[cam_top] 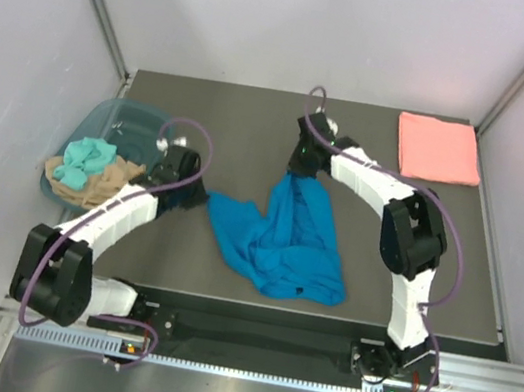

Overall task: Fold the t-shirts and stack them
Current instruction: Flatten the tshirt out

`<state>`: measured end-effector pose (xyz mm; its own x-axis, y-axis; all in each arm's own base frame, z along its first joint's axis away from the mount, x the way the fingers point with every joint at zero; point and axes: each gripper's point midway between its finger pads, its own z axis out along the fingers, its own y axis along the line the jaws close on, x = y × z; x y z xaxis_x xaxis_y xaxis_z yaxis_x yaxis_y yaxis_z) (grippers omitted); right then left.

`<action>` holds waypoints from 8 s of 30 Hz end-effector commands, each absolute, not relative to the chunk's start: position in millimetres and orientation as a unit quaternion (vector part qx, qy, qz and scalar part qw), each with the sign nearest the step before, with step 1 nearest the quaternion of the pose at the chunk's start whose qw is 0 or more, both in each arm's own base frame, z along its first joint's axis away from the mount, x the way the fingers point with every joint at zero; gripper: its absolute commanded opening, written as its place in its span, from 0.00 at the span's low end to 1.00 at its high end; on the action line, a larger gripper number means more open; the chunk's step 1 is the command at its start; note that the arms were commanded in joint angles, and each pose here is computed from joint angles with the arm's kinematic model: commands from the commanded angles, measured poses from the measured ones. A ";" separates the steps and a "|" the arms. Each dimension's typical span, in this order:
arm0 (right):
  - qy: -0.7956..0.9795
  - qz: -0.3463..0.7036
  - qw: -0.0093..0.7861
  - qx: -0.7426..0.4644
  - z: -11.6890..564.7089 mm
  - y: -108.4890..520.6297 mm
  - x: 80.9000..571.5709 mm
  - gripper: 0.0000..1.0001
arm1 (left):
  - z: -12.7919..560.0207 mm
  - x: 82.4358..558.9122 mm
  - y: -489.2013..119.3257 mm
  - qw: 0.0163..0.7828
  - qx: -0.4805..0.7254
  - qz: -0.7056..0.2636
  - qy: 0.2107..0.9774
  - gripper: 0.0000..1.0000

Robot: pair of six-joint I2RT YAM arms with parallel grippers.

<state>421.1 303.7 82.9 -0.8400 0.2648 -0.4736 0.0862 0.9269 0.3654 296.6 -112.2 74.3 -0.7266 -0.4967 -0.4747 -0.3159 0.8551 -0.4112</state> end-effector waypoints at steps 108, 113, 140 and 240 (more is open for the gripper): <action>0.792 -0.058 0.396 0.461 139.5 -46.2 228.2 0.50 | 31.1 173.4 -115.7 -0.058 -0.693 0.034 0.718 0.51; 0.792 -0.064 0.398 0.458 140.2 -48.3 227.5 0.50 | 23.8 172.7 -114.5 -0.067 -0.689 0.058 0.719 0.50; 0.808 -0.055 0.384 0.444 132.1 -42.7 221.2 0.52 | 23.7 190.8 -111.6 -0.044 -0.682 0.065 0.727 0.00; 0.934 0.005 0.180 0.310 59.9 22.9 272.9 0.31 | 145.7 302.0 -73.0 0.392 -0.301 0.025 0.869 0.00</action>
